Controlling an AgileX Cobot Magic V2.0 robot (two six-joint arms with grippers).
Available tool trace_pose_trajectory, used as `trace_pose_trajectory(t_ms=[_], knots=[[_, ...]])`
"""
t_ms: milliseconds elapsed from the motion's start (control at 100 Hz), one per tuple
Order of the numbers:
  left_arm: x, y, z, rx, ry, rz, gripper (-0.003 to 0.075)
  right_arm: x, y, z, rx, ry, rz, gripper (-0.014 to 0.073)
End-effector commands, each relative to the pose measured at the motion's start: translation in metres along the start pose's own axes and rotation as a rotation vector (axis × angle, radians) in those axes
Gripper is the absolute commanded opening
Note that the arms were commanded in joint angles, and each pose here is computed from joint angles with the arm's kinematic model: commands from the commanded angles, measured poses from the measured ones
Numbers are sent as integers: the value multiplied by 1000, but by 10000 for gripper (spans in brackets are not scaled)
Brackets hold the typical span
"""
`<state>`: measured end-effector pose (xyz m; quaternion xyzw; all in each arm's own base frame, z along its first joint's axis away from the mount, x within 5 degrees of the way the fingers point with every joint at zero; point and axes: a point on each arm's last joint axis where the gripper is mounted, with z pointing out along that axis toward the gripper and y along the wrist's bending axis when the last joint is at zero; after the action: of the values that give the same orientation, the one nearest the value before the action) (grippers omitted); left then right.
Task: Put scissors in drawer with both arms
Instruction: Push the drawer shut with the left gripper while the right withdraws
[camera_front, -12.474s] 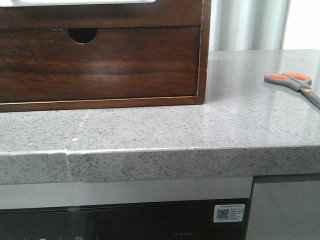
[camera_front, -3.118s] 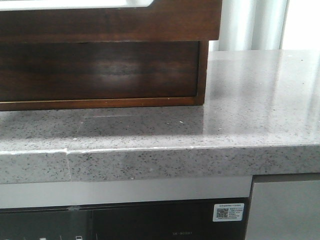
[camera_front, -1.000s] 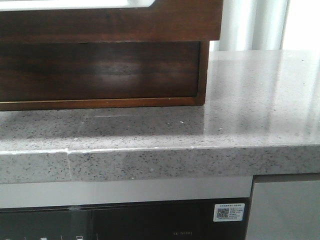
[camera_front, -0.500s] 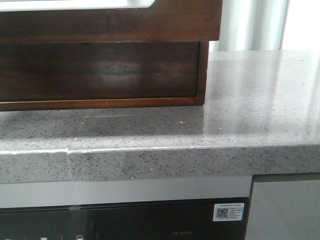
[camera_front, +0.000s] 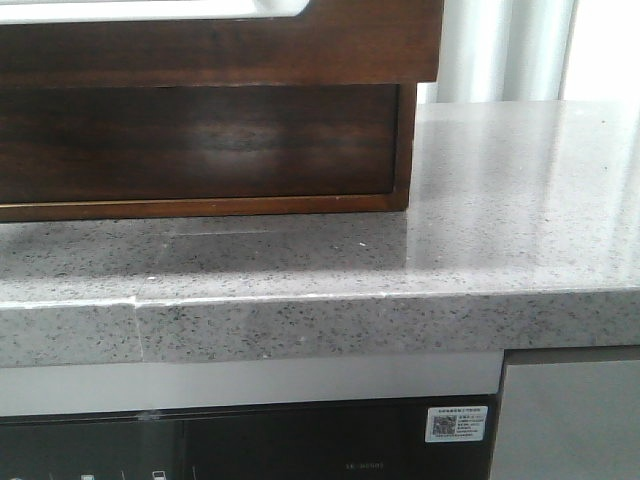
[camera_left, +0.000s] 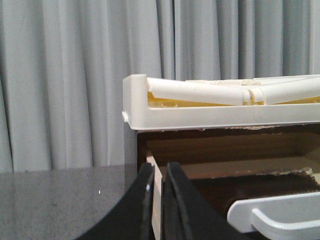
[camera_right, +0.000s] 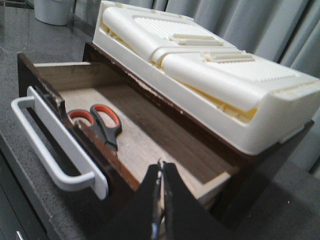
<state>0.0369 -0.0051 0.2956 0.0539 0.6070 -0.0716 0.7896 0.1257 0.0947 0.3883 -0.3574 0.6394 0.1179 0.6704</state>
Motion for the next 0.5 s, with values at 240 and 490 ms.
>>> trace_pose_trajectory(t_ms=[240, 490], knots=[[-5, 0, -1, 3, 6, -65, 4, 62, 18, -46, 115, -94, 120, -116], [7, 0, 1, 2, 41, -66, 4, 112, 37, -65, 113, -64, 121, -116]])
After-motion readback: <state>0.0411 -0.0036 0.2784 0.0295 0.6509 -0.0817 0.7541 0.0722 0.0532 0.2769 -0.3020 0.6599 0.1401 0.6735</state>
